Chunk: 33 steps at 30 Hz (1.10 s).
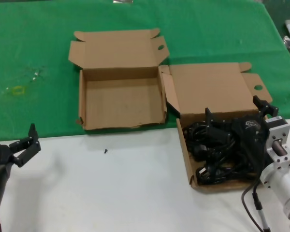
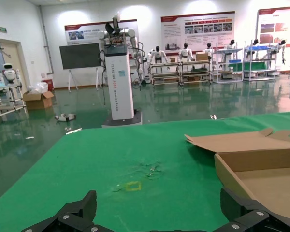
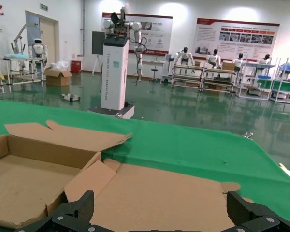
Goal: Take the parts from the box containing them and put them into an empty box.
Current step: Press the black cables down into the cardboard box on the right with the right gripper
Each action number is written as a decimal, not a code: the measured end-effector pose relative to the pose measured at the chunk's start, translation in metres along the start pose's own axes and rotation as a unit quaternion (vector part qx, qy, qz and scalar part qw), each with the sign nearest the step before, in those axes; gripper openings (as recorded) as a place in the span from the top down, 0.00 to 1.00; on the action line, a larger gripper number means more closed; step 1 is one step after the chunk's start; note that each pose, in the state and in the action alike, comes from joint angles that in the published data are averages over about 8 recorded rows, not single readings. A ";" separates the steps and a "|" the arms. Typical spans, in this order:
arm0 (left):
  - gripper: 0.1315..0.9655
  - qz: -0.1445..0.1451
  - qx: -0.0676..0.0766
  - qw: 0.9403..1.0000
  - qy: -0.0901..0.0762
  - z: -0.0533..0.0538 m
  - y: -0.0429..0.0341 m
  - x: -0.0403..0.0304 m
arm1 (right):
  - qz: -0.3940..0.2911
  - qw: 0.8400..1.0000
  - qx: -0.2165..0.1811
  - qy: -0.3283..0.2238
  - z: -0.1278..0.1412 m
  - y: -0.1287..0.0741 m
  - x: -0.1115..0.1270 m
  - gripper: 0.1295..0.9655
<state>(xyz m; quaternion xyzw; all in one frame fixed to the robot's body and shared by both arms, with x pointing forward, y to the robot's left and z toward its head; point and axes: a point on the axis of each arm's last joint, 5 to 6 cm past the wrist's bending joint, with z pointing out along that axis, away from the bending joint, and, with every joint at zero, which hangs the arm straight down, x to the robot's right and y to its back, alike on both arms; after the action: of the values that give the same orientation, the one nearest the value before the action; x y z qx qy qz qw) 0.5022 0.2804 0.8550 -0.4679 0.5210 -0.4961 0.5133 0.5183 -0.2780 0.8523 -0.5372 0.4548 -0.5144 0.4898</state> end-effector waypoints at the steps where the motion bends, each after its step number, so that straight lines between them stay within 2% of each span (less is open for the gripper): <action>1: 0.07 0.000 0.000 1.000 0.000 0.000 0.0000 0.0000 | 0.000 1.000 0.000 0.000 0.000 0.000 0.000 0.00; 5: 0.07 0.000 0.000 1.000 0.000 0.000 0.0000 0.0000 | 0.000 1.000 -0.002 -0.003 -0.002 0.000 -0.001 0.00; 14: 0.22 0.000 0.000 1.000 0.000 0.000 0.0000 0.0000 | -0.006 1.000 0.002 -0.018 -0.008 -0.008 0.004 0.00; 22: 0.46 0.000 0.000 1.000 0.000 0.000 0.0000 0.0000 | -0.061 0.996 -0.001 -0.069 -0.013 -0.023 0.029 0.00; 26: 0.46 0.000 0.000 1.000 0.000 0.000 0.0000 0.0000 | -0.111 0.987 -0.008 -0.112 -0.015 -0.030 0.047 0.00; 33: 0.69 0.000 0.000 1.000 0.000 0.000 0.0000 0.0000 | -0.211 0.956 -0.014 -0.202 -0.011 -0.053 0.080 0.00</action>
<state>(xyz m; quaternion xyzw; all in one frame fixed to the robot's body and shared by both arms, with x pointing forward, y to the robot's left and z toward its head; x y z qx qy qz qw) 0.5022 0.2804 0.8550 -0.4679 0.5210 -0.4961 0.5133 0.5111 -0.3529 0.9139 -0.7205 0.2302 -0.4801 0.4443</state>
